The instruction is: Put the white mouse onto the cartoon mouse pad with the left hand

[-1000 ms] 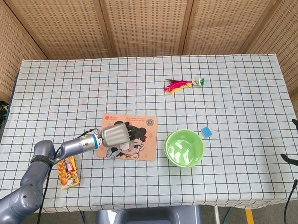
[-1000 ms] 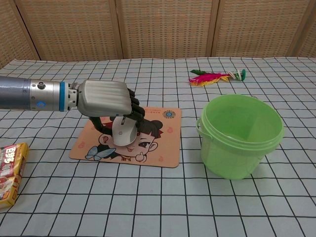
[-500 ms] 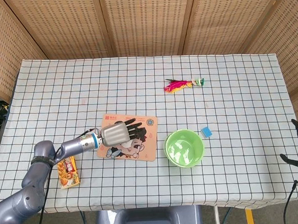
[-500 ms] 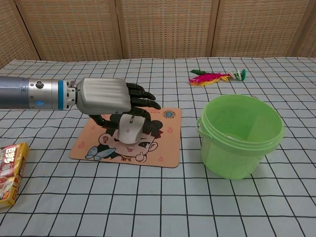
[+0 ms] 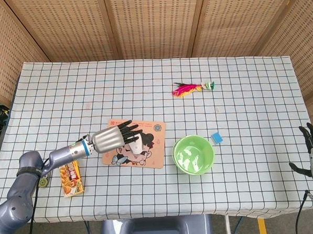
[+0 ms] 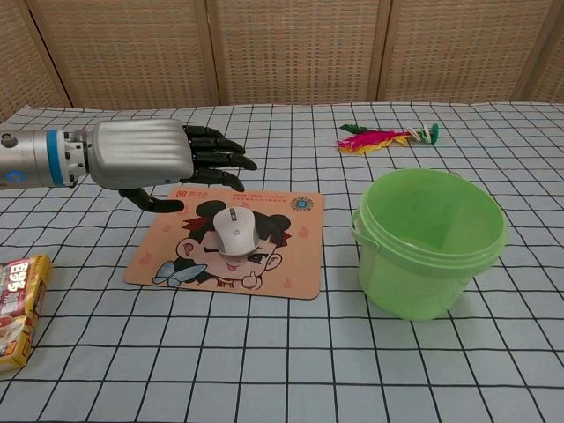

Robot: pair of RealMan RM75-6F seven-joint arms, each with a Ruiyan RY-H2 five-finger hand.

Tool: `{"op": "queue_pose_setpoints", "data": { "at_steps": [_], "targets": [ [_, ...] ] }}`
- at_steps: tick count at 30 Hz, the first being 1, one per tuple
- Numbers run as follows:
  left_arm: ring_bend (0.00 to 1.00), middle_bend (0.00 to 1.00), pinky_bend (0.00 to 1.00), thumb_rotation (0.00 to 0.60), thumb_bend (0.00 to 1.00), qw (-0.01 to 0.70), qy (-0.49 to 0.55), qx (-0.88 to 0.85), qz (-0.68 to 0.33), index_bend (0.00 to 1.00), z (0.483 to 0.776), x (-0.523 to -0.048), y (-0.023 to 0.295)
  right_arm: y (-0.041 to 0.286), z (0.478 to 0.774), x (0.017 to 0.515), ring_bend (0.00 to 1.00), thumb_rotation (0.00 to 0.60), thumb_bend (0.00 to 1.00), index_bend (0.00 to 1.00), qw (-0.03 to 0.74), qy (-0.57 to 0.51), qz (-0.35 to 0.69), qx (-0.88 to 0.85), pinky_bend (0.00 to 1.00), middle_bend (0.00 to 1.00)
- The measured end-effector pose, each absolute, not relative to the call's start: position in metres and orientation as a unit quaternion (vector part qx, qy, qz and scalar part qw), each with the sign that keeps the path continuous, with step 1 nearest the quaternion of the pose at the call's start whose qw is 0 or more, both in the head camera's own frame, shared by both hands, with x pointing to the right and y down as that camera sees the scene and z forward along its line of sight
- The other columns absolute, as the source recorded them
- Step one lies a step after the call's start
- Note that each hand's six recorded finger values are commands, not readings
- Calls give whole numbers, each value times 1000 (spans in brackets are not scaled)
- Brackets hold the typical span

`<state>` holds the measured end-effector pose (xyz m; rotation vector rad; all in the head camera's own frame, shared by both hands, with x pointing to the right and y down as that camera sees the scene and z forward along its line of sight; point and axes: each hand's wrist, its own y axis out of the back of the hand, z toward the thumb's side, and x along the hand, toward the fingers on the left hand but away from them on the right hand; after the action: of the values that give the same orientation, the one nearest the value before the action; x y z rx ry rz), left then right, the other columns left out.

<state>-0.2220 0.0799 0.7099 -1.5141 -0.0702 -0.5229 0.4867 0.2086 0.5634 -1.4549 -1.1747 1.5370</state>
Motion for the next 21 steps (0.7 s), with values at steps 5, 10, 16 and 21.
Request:
{"op": "queue_pose_setpoints", "data": {
  "at_steps": [5, 10, 16, 21],
  "targets": [
    [0, 0, 94, 600, 391, 678, 34, -693, -245, 145, 696, -243, 87, 210, 565, 484, 0, 600, 99, 102, 353, -449, 593, -568, 0, 0],
    [0, 0, 61, 600, 256, 653, 99, -703, -264, 145, 683, -263, 104, 213, 567, 477, 0, 600, 98, 99, 355, -438, 590, -578, 0, 0],
    [0, 0, 0, 600, 192, 602, 186, -713, -306, 56, 658, -286, 140, 215, 569, 467, 0, 600, 98, 93, 365, -422, 587, -587, 0, 0],
    [0, 0, 0, 600, 180, 526, 275, -712, -376, 19, 632, -313, 177, 218, 571, 459, 0, 600, 99, 88, 368, -412, 584, -595, 0, 0]
  ]
}}
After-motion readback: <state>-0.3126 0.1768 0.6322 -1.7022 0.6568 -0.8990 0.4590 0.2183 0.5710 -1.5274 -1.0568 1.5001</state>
